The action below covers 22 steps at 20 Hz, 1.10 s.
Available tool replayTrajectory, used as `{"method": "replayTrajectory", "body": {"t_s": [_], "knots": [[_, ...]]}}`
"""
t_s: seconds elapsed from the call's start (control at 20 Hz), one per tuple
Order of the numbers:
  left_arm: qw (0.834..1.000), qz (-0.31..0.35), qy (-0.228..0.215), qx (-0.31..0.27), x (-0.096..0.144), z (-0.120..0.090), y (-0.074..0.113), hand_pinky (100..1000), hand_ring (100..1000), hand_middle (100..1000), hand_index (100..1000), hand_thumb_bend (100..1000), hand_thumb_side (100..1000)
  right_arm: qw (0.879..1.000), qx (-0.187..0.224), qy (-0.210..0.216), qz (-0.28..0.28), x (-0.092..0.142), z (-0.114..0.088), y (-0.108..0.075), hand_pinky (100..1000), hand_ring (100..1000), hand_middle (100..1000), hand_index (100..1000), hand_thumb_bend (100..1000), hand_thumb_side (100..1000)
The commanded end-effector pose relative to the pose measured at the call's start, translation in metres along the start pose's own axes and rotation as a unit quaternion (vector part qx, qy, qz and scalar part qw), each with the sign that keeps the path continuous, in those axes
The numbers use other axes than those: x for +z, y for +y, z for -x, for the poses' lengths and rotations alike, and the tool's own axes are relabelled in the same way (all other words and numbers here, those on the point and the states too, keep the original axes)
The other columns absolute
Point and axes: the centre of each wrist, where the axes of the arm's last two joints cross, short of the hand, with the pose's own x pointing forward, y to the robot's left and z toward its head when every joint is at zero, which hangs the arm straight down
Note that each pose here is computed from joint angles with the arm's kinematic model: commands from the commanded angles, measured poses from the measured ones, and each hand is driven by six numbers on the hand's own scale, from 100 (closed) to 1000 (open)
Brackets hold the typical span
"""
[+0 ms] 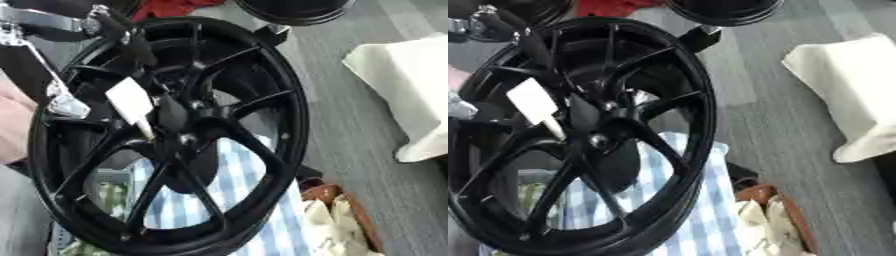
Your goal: Pull the pin out of the wheel hub.
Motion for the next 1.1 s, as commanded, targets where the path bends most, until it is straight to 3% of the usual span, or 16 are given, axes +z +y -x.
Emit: {"method": "replayTrajectory", "body": {"t_s": [0.05,0.7,0.95,1.1], "knots": [[1.0,0.02,-0.001,-0.022,0.003,0.005,0.003,822,807,787,879,396,364,1.0,-0.007,-0.01,0.0,-0.005,-0.005,0.001,817,718,752,647,100,458],[0.999,0.03,0.001,-0.019,-0.002,0.014,-0.006,823,811,799,867,378,309,1.0,-0.013,-0.007,0.002,-0.004,-0.005,0.003,818,718,752,646,100,469],[0.999,0.037,-0.003,-0.024,-0.005,0.015,-0.008,823,809,782,847,340,195,1.0,-0.015,-0.006,0.003,-0.004,-0.005,0.004,819,719,753,647,100,473],[0.999,0.044,-0.005,-0.025,-0.008,0.016,-0.012,817,800,762,829,318,178,1.0,-0.016,-0.005,0.003,-0.004,-0.005,0.004,819,719,753,647,100,474]]}}
